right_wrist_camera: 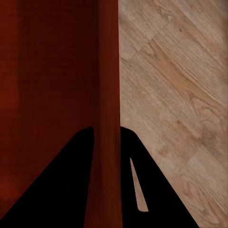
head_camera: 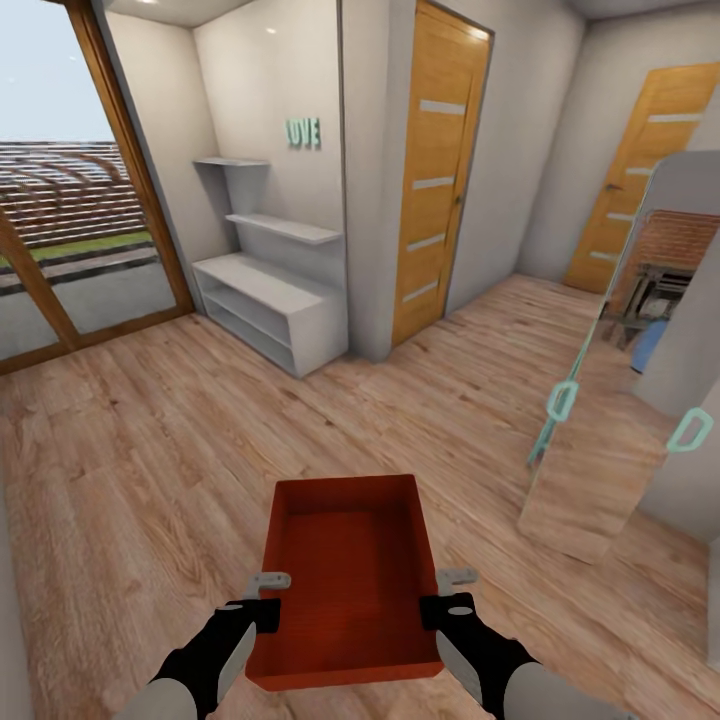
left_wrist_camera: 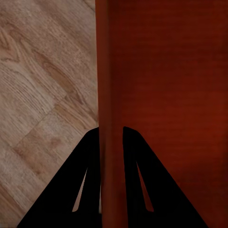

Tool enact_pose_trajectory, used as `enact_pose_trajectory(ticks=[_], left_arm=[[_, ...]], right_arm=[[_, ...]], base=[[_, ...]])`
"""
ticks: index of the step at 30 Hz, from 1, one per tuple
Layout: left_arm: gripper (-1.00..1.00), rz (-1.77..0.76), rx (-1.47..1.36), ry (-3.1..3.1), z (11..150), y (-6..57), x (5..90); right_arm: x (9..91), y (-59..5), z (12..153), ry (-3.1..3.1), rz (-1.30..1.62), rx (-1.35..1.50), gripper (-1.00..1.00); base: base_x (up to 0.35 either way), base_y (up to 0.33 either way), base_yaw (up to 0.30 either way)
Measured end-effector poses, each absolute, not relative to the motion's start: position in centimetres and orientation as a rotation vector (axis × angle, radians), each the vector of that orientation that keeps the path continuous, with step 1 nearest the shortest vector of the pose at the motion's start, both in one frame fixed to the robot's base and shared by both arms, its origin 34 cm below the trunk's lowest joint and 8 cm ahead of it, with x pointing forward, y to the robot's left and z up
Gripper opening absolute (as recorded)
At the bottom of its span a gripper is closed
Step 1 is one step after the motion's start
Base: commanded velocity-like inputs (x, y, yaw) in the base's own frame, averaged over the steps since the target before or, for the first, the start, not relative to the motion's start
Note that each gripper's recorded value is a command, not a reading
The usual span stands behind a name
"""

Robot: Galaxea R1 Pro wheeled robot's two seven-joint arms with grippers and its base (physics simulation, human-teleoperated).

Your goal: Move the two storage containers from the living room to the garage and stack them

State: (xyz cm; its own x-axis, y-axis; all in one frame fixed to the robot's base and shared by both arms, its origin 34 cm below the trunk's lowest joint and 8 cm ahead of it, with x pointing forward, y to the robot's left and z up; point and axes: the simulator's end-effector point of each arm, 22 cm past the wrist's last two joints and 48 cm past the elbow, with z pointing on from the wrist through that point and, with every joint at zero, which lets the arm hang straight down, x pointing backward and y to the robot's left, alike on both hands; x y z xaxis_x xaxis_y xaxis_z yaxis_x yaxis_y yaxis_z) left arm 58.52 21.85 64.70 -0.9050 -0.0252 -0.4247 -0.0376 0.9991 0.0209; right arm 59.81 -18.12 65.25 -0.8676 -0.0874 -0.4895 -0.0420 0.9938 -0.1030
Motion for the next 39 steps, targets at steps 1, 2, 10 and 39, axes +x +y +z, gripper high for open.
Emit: enact_pose_trajectory(ticks=[1,2,10,39], left_arm=[[-1.0,0.04,-0.045,2.703,64.7,21.85,58.51],[-1.0,0.039,-0.045,2.703,64.69,21.85,58.5],[-1.0,0.04,-0.045,2.703,64.69,21.85,58.48],[-1.0,0.04,-0.043,2.705,64.68,21.79,58.47]], right_arm=[[59.82,-18.12,65.25,2.621,-0.121,-0.091,-1.0],[59.81,-18.12,65.25,2.622,-0.121,-0.092,-1.0],[59.79,-18.12,65.23,2.622,-0.121,-0.092,-1.0],[59.75,-18.18,65.19,2.623,-0.12,-0.091,-1.0]], base=[[0.323,0.0,0.0],[0.323,0.0,0.0],[0.323,0.0,0.0],[0.323,0.0,0.0]])
